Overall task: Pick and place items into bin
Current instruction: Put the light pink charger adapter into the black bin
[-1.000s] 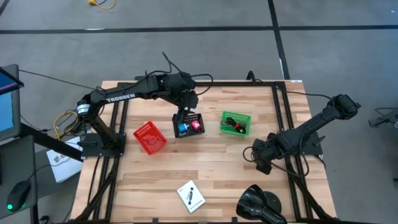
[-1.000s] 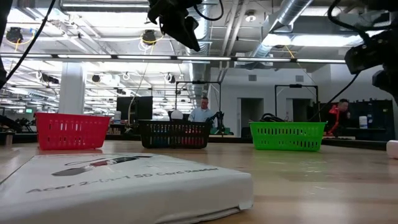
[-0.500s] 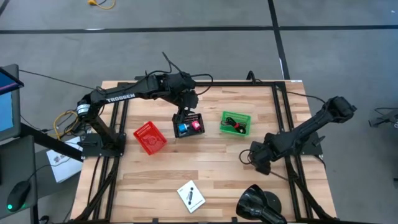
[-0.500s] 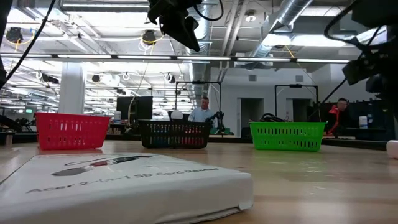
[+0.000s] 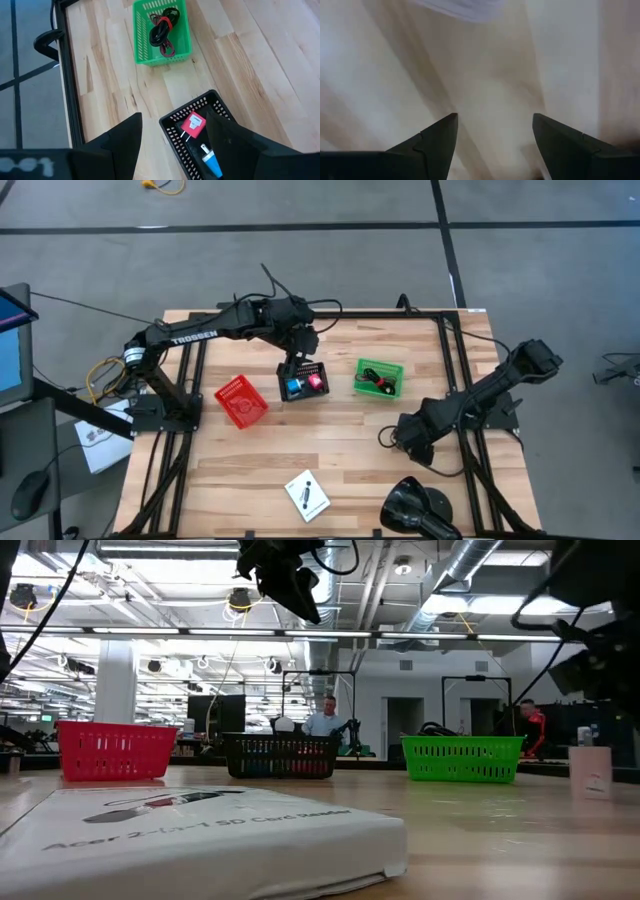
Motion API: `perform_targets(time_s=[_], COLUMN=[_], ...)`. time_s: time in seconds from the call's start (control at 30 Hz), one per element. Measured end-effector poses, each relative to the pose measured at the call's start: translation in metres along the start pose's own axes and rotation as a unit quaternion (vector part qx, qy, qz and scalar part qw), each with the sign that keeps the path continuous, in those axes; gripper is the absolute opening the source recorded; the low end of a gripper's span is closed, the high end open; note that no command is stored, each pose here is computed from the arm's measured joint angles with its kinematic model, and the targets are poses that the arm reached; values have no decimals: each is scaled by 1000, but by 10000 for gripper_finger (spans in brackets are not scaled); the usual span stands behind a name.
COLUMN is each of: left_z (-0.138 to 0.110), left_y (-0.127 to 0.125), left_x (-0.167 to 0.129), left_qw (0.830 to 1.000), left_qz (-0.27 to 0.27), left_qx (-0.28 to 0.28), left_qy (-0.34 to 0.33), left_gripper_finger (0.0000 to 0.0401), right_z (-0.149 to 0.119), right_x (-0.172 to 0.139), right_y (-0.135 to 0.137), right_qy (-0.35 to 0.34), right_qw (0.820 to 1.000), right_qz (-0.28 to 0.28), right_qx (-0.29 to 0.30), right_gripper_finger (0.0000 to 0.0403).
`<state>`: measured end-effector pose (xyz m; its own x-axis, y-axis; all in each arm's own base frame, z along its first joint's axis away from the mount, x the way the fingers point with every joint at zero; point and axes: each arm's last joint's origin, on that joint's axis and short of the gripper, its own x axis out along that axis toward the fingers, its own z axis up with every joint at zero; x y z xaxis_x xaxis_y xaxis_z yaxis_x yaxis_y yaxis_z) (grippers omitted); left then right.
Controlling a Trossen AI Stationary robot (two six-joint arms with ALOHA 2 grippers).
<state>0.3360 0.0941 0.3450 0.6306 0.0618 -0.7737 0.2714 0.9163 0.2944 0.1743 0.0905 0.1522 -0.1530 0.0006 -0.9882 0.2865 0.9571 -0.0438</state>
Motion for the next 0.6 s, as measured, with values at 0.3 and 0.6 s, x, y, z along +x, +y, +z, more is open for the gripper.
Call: perform_targets(time_s=[0.3, 0.6], left_z=[0, -1], left_y=[0, -1], left_x=[0, 0], left_qw=[1000, 1000], left_qz=[-1, -5], left_qx=[4, 3], left_qy=[2, 7], left_gripper_finger=[212, 212], right_z=[5, 12], right_x=[-9, -24], right_y=[3, 5], right_qy=[-39, -87], right_qw=[999, 991], right_qz=[-16, -60], right_qx=[-11, -85], right_gripper_finger=[251, 250])
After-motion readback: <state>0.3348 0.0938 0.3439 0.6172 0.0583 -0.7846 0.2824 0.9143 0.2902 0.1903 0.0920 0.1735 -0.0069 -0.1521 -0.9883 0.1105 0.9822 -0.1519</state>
